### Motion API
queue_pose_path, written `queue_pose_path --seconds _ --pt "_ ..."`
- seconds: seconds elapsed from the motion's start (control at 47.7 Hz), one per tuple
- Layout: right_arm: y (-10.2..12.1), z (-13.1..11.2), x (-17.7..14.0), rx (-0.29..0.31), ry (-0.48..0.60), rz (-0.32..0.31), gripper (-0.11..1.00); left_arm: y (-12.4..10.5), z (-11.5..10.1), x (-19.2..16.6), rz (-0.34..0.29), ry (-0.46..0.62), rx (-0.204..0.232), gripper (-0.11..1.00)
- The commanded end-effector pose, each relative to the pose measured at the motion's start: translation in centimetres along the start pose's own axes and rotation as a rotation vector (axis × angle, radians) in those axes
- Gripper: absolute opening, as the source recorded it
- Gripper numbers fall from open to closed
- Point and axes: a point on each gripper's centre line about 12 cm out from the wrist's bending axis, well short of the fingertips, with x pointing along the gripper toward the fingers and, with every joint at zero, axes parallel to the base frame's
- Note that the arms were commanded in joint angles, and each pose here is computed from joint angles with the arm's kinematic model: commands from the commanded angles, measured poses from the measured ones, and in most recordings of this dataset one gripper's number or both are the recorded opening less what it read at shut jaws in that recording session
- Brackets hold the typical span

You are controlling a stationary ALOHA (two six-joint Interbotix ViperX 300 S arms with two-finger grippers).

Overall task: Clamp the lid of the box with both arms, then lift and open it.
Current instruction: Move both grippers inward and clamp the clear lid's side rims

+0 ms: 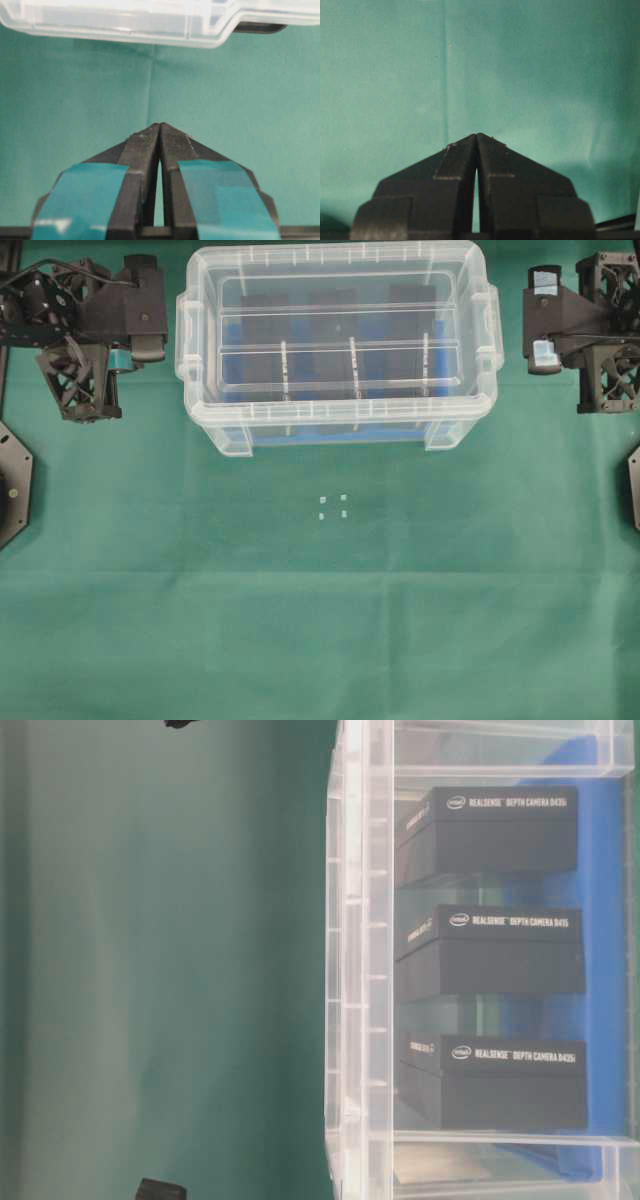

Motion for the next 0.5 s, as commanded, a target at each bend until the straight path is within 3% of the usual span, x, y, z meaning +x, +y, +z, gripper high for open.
queue_pose_path --seconds 0.0,0.482 --pt "-0.2 0.5 -0.5 0.004 -0.023 -0.008 0.00 0.4 0.8 -0.6 0.010 -0.024 -0.003 0.01" --pt "-0.6 1.8 0.3 -0.011 -0.032 -0.011 0.00 0.9 2.2 0.4 0.000 -0.005 0.000 0.01"
